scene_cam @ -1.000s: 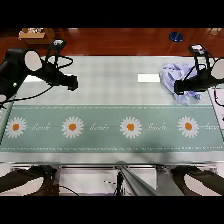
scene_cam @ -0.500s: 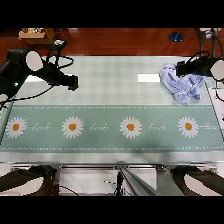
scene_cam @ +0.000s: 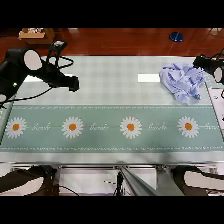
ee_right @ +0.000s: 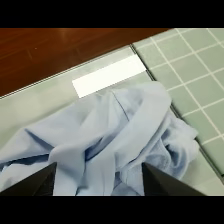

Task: Fold the shirts.

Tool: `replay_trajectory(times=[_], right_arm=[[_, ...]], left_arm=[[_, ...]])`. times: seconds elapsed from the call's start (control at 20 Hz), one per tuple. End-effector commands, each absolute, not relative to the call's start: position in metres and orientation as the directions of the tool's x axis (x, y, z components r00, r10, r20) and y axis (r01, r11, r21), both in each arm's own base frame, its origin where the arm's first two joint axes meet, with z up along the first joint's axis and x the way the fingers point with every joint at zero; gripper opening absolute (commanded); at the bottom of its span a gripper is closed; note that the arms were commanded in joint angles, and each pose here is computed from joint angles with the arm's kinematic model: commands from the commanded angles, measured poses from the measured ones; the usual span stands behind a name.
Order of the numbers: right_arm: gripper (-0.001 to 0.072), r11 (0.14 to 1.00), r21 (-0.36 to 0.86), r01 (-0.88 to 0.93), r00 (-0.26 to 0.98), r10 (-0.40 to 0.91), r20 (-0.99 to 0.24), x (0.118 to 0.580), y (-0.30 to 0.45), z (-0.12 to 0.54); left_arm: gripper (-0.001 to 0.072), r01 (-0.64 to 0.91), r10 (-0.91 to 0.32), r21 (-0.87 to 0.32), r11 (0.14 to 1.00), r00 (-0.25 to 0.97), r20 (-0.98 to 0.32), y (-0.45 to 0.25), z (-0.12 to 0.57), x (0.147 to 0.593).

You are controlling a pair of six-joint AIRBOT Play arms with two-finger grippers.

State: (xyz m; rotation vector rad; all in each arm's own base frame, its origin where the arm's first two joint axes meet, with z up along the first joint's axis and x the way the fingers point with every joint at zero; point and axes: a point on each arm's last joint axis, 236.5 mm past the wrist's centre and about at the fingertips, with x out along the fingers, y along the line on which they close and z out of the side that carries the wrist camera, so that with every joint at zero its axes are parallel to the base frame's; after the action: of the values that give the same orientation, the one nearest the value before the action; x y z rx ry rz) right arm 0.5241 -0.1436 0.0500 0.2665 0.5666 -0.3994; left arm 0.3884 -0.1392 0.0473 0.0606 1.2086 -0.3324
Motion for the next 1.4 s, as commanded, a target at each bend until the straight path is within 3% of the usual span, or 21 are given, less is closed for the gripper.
replay_trajectory(times=[0.0, 0.5, 0.7, 0.75, 0.8, 0.85, 1.1, 1.35], right_arm=[[0.0593, 0.824, 0.263, 0.501, 0.762, -0.277, -0.585, 0.536, -0.160, 0.007], [0.0571, 0.773, 0.287, 0.566, 0.664, -0.221, -0.715, 0.535, -0.152, -0.098], [0.0188, 0.755, 0.322, 0.571, 0.682, -0.218, -0.698, 0.548, -0.152, -0.080], [0.0117, 0.750, 0.338, 0.568, 0.695, -0.218, -0.685, 0.554, -0.153, -0.067], [0.0045, 0.764, 0.344, 0.547, 0.720, -0.219, -0.658, 0.562, -0.151, -0.046], [0.0022, 0.782, 0.346, 0.519, 0.751, -0.223, -0.622, 0.568, -0.149, -0.021], [0.0021, 0.900, 0.285, 0.330, 0.914, -0.229, -0.336, 0.562, -0.126, 0.171], [0.0021, 0.966, 0.193, 0.171, 0.985, -0.174, 0.000, 0.464, -0.072, 0.366]], left_arm=[[0.0720, 0.283, -0.303, -0.219, 0.934, 0.300, -0.904, -0.158, 0.059, 0.380], [0.0720, 0.296, -0.383, -0.291, 0.910, 0.329, -0.863, -0.172, 0.087, 0.371], [0.0720, 0.299, -0.397, -0.304, 0.905, 0.335, -0.855, -0.174, 0.093, 0.369], [0.0720, 0.300, -0.399, -0.303, 0.904, 0.339, -0.852, -0.174, 0.095, 0.369], [0.0650, 0.302, -0.400, -0.303, 0.904, 0.346, -0.849, -0.174, 0.098, 0.368], [0.0583, 0.306, -0.403, -0.302, 0.903, 0.355, -0.843, -0.174, 0.103, 0.368], [0.0583, 0.359, -0.448, -0.296, 0.885, 0.490, -0.747, -0.178, 0.176, 0.375], [0.0583, 0.441, -0.504, -0.251, 0.861, 0.678, -0.535, -0.173, 0.304, 0.354]])
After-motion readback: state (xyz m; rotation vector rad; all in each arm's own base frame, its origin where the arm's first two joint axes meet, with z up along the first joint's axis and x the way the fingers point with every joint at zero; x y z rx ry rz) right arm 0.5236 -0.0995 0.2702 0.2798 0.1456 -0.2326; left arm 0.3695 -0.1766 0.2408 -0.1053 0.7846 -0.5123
